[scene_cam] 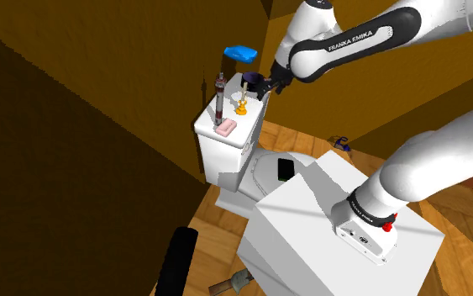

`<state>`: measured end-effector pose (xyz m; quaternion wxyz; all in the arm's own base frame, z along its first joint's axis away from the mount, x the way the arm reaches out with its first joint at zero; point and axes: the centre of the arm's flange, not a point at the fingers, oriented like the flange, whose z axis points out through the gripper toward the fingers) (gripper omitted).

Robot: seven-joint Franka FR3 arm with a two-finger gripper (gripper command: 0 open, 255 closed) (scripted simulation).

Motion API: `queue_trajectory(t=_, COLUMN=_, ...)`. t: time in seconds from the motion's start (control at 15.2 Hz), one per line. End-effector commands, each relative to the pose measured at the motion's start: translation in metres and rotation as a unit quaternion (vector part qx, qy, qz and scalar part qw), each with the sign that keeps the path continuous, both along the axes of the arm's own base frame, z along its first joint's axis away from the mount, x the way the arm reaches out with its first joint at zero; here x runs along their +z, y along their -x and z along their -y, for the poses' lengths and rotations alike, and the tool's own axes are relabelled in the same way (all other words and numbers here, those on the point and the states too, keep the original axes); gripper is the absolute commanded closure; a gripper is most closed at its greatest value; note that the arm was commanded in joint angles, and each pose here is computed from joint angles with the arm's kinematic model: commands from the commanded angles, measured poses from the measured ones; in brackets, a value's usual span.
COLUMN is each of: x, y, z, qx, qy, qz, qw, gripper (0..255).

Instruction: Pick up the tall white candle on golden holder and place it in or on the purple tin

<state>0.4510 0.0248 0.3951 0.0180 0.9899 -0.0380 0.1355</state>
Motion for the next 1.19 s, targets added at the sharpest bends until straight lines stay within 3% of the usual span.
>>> queue_trajectory(t=0.0, x=-0.013, y=-0.018, z=-0.005, qx=0.002, qy=-0.001, qz=0.023, qw=0.9997, gripper=0)
queue_trajectory(t=0.33, x=-0.04, y=-0.065, z=-0.014, qx=0.006, qy=-0.001, qz=0.074, qw=0.9972, gripper=0)
queue_trajectory(t=0.4, x=-0.042, y=-0.07, z=-0.015, qx=0.006, qy=-0.001, qz=0.079, qw=0.9968, gripper=0)
queue_trajectory(t=0.86, x=-0.076, y=-0.086, z=-0.013, qx=0.006, qy=-0.001, qz=0.079, qw=0.9968, gripper=0)
queue_trajectory(t=1.12, x=-0.079, y=-0.087, z=-0.013, qx=0.006, qy=-0.001, qz=0.079, qw=0.9968, gripper=0)
